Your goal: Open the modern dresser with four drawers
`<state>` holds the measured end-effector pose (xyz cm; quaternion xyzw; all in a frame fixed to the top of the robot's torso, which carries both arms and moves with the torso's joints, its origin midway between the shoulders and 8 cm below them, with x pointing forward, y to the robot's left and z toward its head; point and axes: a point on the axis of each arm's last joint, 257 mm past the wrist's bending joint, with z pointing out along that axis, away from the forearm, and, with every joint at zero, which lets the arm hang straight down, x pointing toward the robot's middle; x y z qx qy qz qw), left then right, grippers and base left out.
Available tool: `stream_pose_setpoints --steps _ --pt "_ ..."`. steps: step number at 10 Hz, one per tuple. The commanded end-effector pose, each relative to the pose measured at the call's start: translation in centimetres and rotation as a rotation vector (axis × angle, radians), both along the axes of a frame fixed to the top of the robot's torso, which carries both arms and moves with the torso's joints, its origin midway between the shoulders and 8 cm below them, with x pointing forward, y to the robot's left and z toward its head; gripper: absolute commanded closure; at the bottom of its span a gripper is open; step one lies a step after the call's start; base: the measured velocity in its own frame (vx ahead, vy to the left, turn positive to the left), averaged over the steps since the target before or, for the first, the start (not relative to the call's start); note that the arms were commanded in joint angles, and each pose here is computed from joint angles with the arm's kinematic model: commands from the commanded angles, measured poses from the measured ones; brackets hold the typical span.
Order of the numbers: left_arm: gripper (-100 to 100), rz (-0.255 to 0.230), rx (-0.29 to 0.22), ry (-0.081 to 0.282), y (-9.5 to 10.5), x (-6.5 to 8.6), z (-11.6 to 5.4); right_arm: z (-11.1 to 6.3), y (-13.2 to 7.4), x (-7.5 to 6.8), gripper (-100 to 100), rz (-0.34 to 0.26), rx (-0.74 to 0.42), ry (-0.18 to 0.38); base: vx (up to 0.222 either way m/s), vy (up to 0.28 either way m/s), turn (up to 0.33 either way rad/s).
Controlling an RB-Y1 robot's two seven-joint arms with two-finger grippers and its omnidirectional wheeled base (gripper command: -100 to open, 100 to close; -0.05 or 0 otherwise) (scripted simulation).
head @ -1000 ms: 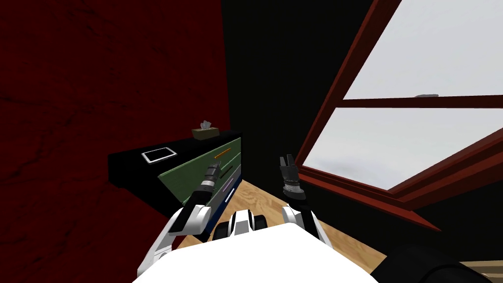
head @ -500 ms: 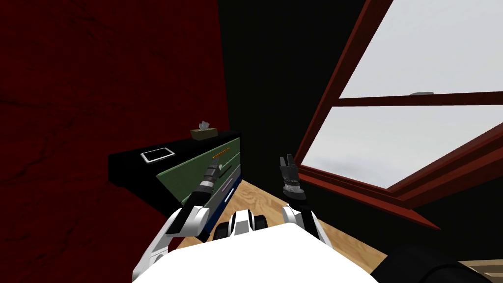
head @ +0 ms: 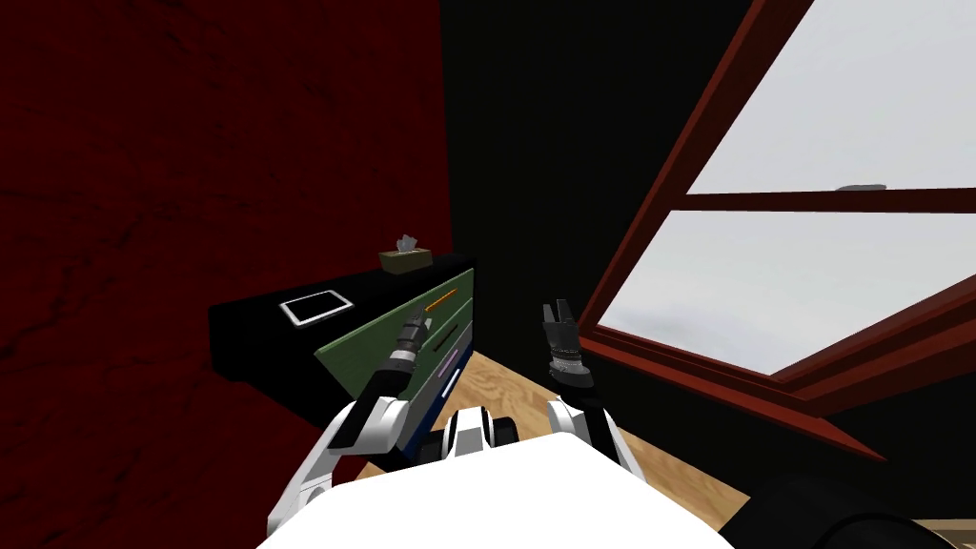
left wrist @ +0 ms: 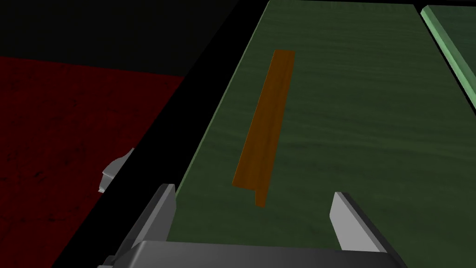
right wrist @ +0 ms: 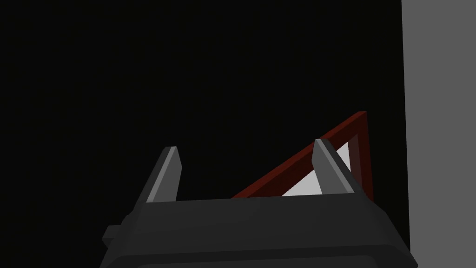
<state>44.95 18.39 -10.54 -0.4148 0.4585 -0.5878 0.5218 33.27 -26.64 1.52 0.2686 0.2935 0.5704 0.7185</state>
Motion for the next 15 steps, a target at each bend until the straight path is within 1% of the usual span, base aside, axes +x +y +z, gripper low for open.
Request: stream_pose_setpoints --steps 1,2,4,7,9,12,13,15 --pt "-100 0.001 -0.002 0.0 0.1 -0.1 0.5 0.0 0.0 0.0 0 0.0 0.0 0.0 0.015 -0.023 0.022" --pt "100 0.0 0.001 0.002 0.0 0.0 -0.2 0.0 0.0 0.0 0 0.0 0.0 0.0 -0.028 0.005 -0.062" --pt "100 0.0 -0.003 -0.001 -0.1 -0.3 0.5 0.0 0.0 0.0 0 0.0 0.0 0.0 -0.034 -0.05 -0.008" --pt "100 0.002 -0.005 0.004 -0.2 -0.6 0.8 0.0 0.0 0.0 0 0.0 0.001 0.0 -0.085 -0.188 0.024" --pt "100 0.002 -0.004 0.012 -0.3 -0.6 0.4 0.0 0.0 0.0 0 0.0 0.0 0.0 -0.053 -0.097 0.004" --pt "100 -0.001 -0.005 0.009 -0.6 -0.9 0.7 0.0 0.0 0.0 0 0.0 0.0 0.0 -0.088 -0.166 0.012" --pt "-100 0.002 -0.004 0.013 -0.4 -1.2 1.0 0.0 0.0 0.0 0 0.0 0.0 0.0 -0.027 -0.073 0.004" --pt "-100 0.003 -0.004 0.013 -0.3 -1.8 2.0 0.0 0.0 0.0 0 0.0 0.0 0.0 0.045 0.014 -0.009"
